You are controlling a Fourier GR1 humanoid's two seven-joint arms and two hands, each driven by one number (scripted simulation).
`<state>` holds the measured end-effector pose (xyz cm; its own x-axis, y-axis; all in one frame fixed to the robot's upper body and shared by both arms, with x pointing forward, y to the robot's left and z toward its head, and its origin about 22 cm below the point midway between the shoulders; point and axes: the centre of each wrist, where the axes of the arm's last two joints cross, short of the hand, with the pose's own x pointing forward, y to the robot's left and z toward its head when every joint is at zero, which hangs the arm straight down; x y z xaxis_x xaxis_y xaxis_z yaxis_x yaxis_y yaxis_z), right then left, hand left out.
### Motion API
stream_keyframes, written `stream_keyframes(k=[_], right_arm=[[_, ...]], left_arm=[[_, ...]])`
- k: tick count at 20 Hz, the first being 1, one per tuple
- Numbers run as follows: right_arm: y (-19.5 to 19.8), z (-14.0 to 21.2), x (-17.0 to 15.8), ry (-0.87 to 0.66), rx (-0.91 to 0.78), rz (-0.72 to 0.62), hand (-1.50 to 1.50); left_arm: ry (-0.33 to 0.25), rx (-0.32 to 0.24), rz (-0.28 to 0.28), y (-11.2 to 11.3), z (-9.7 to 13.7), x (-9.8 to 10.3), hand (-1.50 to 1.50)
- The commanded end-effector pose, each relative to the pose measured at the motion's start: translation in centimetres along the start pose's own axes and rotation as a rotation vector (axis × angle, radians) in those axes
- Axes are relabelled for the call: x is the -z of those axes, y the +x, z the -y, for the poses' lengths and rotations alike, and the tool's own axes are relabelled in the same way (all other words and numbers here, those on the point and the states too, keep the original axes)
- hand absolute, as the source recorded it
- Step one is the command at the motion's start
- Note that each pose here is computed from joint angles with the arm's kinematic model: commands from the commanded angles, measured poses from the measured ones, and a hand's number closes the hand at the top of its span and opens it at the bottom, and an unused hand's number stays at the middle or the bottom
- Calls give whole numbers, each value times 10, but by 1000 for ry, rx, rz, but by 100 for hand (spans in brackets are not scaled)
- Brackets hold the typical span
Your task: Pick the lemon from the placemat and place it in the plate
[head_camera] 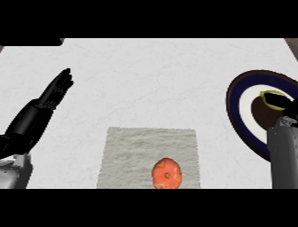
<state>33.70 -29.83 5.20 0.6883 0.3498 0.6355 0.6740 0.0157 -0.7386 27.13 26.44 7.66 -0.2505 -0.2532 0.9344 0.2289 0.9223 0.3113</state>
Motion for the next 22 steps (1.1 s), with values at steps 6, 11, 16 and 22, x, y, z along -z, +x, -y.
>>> stream_keyframes(k=[6,11,16,22], right_arm=[[19,41,-28,-38,534,-7,-150],[-11,65,-48,-38,736,-36,-150],[-56,108,-71,-28,835,-18,-150],[-104,152,-101,1,814,11,-150]], left_arm=[[12,-9,-17,-3,-4,-10,0],[26,1,-6,-1,3,0,0],[13,0,-3,5,-4,-7,0],[22,2,11,-7,-7,-6,0]])
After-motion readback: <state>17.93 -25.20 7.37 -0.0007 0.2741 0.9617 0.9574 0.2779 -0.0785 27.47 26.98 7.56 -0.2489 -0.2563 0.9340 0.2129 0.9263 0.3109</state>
